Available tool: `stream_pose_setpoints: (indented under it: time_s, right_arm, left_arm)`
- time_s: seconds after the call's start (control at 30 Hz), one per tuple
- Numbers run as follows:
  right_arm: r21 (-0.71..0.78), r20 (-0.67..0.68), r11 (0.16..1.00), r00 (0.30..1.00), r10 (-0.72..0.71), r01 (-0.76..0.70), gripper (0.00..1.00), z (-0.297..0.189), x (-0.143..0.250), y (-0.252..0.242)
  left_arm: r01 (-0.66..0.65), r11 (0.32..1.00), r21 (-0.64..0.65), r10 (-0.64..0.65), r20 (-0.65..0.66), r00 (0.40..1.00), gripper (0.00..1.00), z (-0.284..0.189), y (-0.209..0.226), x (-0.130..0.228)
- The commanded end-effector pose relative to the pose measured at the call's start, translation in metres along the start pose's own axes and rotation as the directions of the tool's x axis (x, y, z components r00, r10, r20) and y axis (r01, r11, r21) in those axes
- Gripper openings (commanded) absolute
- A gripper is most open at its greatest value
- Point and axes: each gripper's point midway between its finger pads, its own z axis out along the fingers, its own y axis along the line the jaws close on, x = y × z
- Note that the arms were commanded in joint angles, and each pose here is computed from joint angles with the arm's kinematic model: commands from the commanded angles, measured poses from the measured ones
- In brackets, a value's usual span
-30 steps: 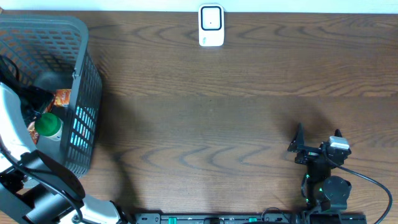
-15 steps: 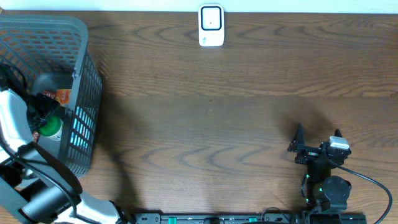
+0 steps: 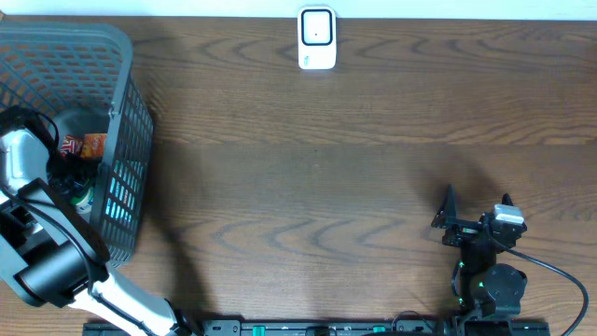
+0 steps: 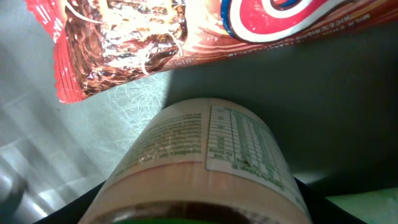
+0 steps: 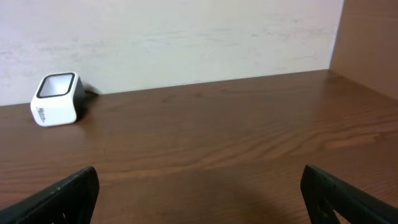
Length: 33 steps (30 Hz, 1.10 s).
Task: Scan the item barcode
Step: 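Reach the left gripper into the basket and grasp the green-capped bottle, then carry the bottle with the left gripper and set it on the table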
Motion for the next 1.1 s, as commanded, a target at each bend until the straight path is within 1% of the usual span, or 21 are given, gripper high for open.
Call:
stream_pose_setpoints:
  time_s: [0.0, 0.1, 0.23, 0.3, 0.37, 0.4, 0.43, 0.47, 0.53, 0.57, 0.6, 0.73, 0.8, 0.87, 0.93, 0.97, 1.0, 1.07]
  right_arm:
    - [0.002, 0.0, 1.0, 1.0, -0.016, 0.016, 0.99, 0.0, 0.001, -0.001]
    - [0.002, 0.0, 1.0, 1.0, -0.016, 0.016, 0.99, 0.0, 0.001, -0.001]
    - [0.002, 0.0, 1.0, 1.0, -0.016, 0.016, 0.99, 0.0, 0.001, -0.001]
    - [0.002, 0.0, 1.0, 1.0, -0.016, 0.016, 0.99, 0.0, 0.001, -0.001]
    - [0.001, 0.0, 1.0, 1.0, -0.016, 0.016, 0.99, 0.0, 0.001, -0.001]
    - [0.001, 0.0, 1.0, 1.0, -0.016, 0.016, 0.99, 0.0, 0.001, -0.001]
    - [0.001, 0.0, 1.0, 1.0, -0.016, 0.016, 0.99, 0.0, 0.001, -0.001]
    - [0.002, 0.0, 1.0, 1.0, -0.016, 0.016, 0.99, 0.0, 0.001, -0.001]
    - [0.001, 0.0, 1.0, 1.0, -0.016, 0.016, 0.99, 0.0, 0.001, -0.001]
    - [0.001, 0.0, 1.0, 1.0, -0.016, 0.016, 0.99, 0.0, 0.001, -0.001]
    - [0.001, 0.0, 1.0, 1.0, -0.016, 0.016, 0.99, 0.0, 0.001, -0.001]
    - [0.002, 0.0, 1.0, 1.0, -0.016, 0.016, 0.99, 0.0, 0.001, -0.001]
    - [0.002, 0.0, 1.0, 1.0, -0.016, 0.016, 0.99, 0.0, 0.001, -0.001]
    - [0.002, 0.0, 1.0, 1.0, -0.016, 0.016, 0.99, 0.0, 0.001, -0.001]
    - [0.002, 0.0, 1.0, 1.0, -0.016, 0.016, 0.99, 0.0, 0.001, -0.001]
    - [0.002, 0.0, 1.0, 1.0, -0.016, 0.016, 0.99, 0.0, 0.001, -0.001]
    - [0.002, 0.0, 1.0, 1.0, -0.016, 0.016, 0.99, 0.0, 0.001, -0.001]
    - [0.002, 0.0, 1.0, 1.0, -0.015, 0.015, 0.99, 0.0, 0.001, -0.001]
  left_arm:
    - [-0.005, 1.0, -0.008, 0.004, -0.004, 1.0, 0.72, -0.001, 0.004, 0.002]
    - [0.0, 1.0, 0.007, 0.0, 0.028, 1.0, 0.71, -0.017, 0.004, -0.002]
    - [0.008, 0.998, 0.055, -0.015, 0.125, 0.992, 0.71, -0.06, 0.004, -0.011]
    - [0.011, 0.996, 0.09, -0.029, 0.196, 0.98, 0.71, -0.09, 0.006, -0.014]
    - [0.01, 0.988, 0.152, -0.052, 0.277, 0.959, 0.71, -0.128, 0.007, -0.014]
    - [-0.005, 0.977, 0.215, -0.07, 0.339, 0.938, 0.71, -0.159, 0.006, -0.01]
    - [-0.047, 0.948, 0.314, -0.089, 0.404, 0.911, 0.71, -0.2, 0.002, 0.001]
    - [-0.077, 0.928, 0.365, -0.092, 0.423, 0.901, 0.71, -0.216, -0.002, 0.009]
    - [-0.184, 0.851, 0.492, -0.074, 0.459, 0.885, 0.71, -0.255, -0.02, 0.038]
    - [-0.224, 0.822, 0.523, -0.06, 0.471, 0.88, 0.71, -0.266, -0.026, 0.048]
    - [-0.322, 0.752, 0.575, -0.022, 0.51, 0.86, 0.71, -0.293, -0.043, 0.076]
    - [-0.499, 0.619, 0.607, 0.079, 0.584, 0.808, 0.71, -0.329, -0.08, 0.132]
    - [-0.581, 0.539, 0.61, 0.159, 0.603, 0.781, 0.71, -0.336, -0.104, 0.163]
    - [-0.636, 0.471, 0.611, 0.25, 0.599, 0.761, 0.71, -0.334, -0.127, 0.194]
    - [-0.66, 0.447, 0.604, 0.347, 0.563, 0.75, 0.71, -0.318, -0.15, 0.223]
    - [-0.656, 0.469, 0.591, 0.405, 0.516, 0.755, 0.71, -0.299, -0.164, 0.242]
    - [-0.642, 0.5, 0.582, 0.437, 0.47, 0.767, 0.71, -0.285, -0.173, 0.254]
    - [-0.651, 0.515, 0.557, 0.509, 0.413, 0.755, 0.71, -0.261, -0.192, 0.279]
